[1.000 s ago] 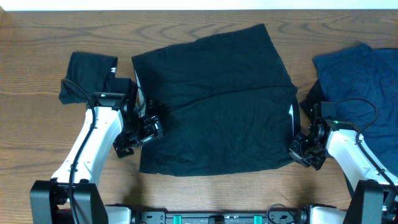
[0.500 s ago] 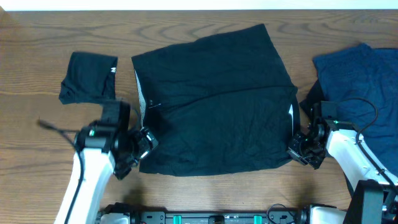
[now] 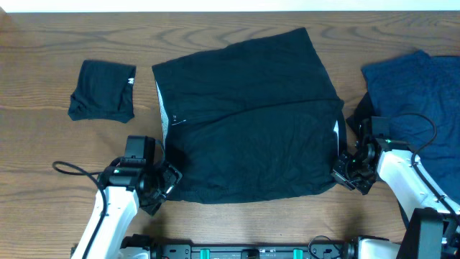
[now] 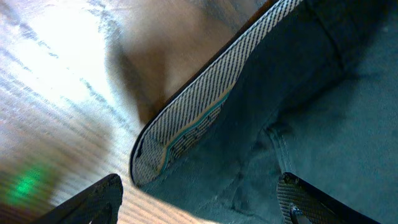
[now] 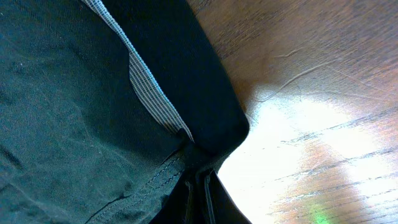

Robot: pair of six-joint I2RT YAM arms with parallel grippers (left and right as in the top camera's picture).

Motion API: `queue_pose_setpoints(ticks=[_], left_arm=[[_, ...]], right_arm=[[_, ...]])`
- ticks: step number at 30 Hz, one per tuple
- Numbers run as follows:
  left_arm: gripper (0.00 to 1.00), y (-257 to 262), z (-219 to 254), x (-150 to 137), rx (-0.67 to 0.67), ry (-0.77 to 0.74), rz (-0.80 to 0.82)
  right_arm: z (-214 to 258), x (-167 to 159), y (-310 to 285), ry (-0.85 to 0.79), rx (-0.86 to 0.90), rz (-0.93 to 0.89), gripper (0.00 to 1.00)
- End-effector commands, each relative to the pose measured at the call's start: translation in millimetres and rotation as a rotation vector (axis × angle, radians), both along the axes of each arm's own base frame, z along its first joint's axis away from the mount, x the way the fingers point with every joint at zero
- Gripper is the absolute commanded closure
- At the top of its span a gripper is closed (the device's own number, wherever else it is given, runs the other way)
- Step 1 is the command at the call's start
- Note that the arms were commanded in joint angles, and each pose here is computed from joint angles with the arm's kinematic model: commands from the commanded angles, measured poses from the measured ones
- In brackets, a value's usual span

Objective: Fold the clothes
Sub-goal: 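Lift the front edge and fold it toward the back with both grippers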

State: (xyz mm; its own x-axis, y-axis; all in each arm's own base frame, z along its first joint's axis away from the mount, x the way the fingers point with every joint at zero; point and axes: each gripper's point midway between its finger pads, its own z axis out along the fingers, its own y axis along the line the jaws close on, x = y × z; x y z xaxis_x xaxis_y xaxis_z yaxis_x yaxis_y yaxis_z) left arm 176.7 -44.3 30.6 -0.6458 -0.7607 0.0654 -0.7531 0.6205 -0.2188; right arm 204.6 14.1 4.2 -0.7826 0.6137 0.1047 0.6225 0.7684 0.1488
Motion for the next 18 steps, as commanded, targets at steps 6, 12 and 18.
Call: queue_pose_setpoints(ticks=[6,12,18], left_arm=[[0.57,-0.2,-19.9,-10.0,0.004,0.122,0.011],[0.86,-2.0,-26.8,-15.5,-0.005,0.173,0.010],[0.94,-1.9,-26.7,-16.0,-0.005,0.175,0.010]], right_arm=[[-0.3,-0.9,0.1,-0.003,0.009,0.002,0.94],[-0.3,-0.9,0.1,-0.003,0.009,0.002,0.89],[-0.3,-0.9,0.1,-0.003,0.009,0.002,0.99]])
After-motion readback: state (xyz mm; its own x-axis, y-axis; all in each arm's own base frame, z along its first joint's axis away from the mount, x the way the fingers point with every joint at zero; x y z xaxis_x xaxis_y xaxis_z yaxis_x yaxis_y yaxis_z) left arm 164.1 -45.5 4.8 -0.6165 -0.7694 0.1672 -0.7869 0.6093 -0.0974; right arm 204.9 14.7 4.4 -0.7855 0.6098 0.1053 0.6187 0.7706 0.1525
